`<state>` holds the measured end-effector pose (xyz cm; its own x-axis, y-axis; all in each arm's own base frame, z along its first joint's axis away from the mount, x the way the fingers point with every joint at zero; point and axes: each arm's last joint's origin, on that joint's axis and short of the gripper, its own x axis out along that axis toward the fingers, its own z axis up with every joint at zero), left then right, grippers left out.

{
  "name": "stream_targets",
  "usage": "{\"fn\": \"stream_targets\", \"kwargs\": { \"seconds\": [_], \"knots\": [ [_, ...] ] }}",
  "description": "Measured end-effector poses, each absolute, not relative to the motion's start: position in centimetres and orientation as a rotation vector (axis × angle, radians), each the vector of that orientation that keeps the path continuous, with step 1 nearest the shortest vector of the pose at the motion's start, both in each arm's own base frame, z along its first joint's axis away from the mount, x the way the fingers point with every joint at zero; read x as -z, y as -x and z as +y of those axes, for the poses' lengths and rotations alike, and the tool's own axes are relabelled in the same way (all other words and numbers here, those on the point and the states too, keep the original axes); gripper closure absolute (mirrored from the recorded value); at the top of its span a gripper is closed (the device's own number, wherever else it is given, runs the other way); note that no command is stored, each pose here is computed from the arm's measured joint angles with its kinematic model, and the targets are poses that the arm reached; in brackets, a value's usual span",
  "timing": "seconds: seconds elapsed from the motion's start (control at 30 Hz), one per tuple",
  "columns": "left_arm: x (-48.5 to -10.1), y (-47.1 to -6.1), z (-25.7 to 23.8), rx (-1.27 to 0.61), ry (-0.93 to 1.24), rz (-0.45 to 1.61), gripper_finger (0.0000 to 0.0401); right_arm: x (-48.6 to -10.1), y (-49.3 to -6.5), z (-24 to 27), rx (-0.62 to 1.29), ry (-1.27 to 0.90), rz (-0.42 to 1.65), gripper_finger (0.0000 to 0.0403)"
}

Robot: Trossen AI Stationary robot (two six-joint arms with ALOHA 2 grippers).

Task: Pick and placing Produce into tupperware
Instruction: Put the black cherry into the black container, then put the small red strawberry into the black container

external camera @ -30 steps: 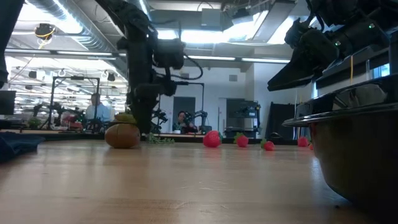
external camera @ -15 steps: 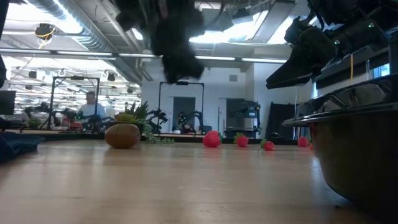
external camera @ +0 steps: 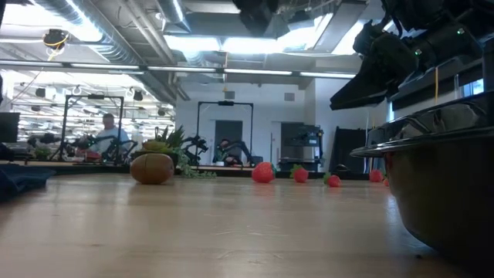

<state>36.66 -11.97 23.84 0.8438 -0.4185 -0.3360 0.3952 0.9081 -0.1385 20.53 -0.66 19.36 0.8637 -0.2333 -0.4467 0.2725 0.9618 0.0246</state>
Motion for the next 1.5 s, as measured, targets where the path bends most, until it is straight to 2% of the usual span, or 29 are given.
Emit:
{"fn": "stream_targets", "kwargs": {
  "seconds": [0.3,0.5,0.8,1.03,1.5],
  "knots": [
    [-18.2,-39.8,-13.6,0.446,0.117,0.369,0.0288,-19.4,-20.5,-0.7,0.266,-0.092,0.454,0.0210],
    [-16.5,-41.8,-16.2,0.593,0.101,0.385,0.0298,-19.4,-20.5,-0.7,0.266,-0.091,0.453,0.0210],
    [-13.3,-44.9,-17.7,0.596,0.099,0.509,0.0279,-19.4,-20.5,-0.7,0.266,-0.092,0.455,0.0210],
    [-13.5,-45.4,-17.9,0.615,0.103,0.489,0.0287,-19.3,-20.5,-0.7,0.266,-0.092,0.460,0.0210],
    [-13.8,-45.7,-16.9,0.598,0.106,0.483,0.0214,-19.2,-20.5,-0.7,0.267,-0.092,0.470,0.0210]
  ]
}}
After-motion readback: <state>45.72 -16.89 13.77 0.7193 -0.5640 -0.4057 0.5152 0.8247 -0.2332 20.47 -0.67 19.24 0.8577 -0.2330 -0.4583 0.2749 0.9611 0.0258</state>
